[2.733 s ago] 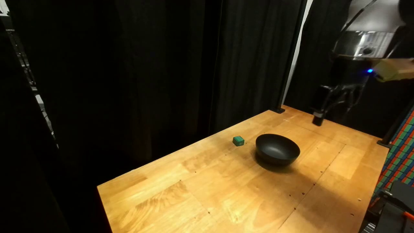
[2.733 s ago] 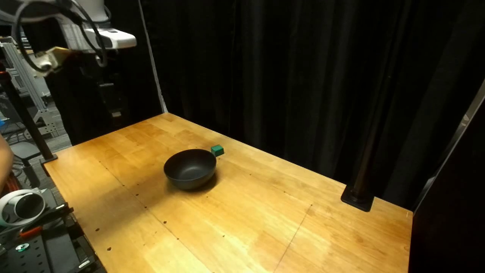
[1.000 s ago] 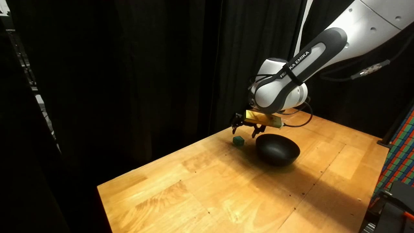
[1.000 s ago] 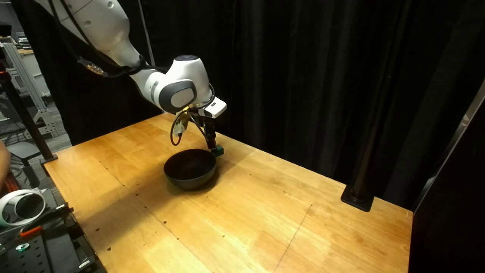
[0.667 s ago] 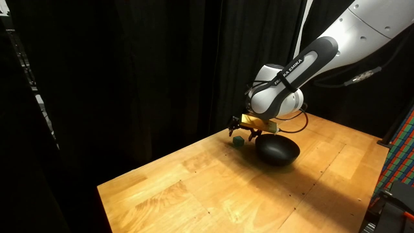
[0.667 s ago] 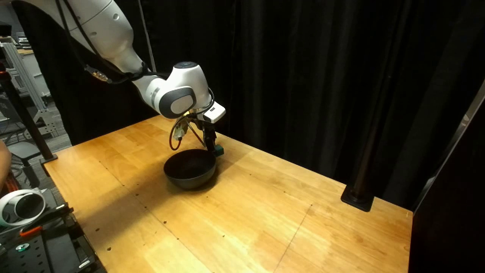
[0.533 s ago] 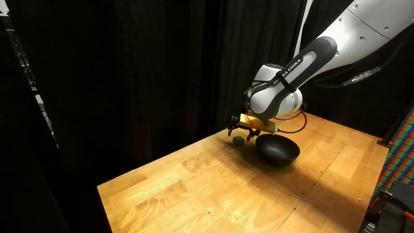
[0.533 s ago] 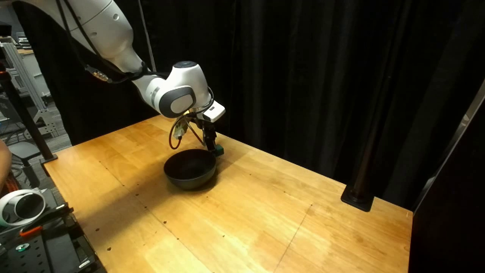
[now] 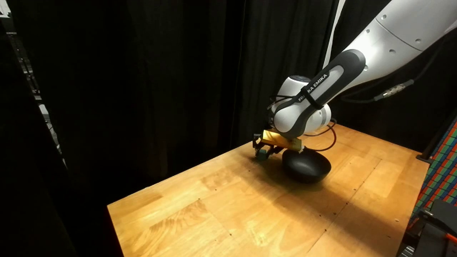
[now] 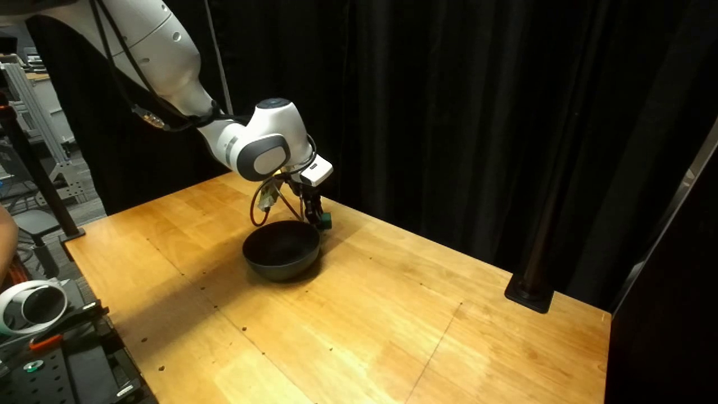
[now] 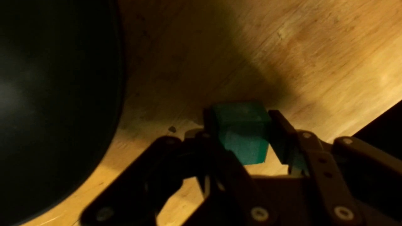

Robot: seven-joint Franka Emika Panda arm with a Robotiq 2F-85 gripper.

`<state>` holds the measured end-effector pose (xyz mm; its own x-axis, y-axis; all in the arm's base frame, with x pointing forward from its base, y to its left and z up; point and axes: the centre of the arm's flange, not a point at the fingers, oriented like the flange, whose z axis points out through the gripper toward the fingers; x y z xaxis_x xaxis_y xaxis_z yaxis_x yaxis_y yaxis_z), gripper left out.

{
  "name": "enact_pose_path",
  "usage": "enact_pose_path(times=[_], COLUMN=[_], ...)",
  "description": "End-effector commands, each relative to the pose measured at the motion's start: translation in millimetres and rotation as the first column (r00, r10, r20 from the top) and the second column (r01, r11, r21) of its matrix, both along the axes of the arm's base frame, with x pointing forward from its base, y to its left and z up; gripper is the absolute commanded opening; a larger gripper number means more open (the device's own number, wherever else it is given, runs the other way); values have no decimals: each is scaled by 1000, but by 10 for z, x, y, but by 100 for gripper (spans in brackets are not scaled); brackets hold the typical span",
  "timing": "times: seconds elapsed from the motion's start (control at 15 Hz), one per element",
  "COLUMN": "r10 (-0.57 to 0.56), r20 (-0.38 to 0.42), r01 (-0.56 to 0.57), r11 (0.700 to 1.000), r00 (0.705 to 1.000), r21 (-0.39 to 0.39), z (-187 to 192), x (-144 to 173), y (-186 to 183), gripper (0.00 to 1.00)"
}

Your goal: Put the green block in the black bowl

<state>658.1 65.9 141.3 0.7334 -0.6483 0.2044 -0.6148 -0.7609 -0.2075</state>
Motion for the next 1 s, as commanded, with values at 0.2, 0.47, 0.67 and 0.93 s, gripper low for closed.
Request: enact_pose_path(times=[0.2, 0.47, 0.67, 0.93], r10=[-38, -116, -205, -275], r20=[73, 3, -137, -348], r01=[38, 116, 185, 222], r11=[999, 992, 972, 957], r00=[997, 993, 969, 896], r21=[1, -52, -148, -184], z=[490, 1157, 1325, 1203], x=[28, -103, -351, -703], y=[66, 25, -226, -551], gripper=[19, 19, 19, 19])
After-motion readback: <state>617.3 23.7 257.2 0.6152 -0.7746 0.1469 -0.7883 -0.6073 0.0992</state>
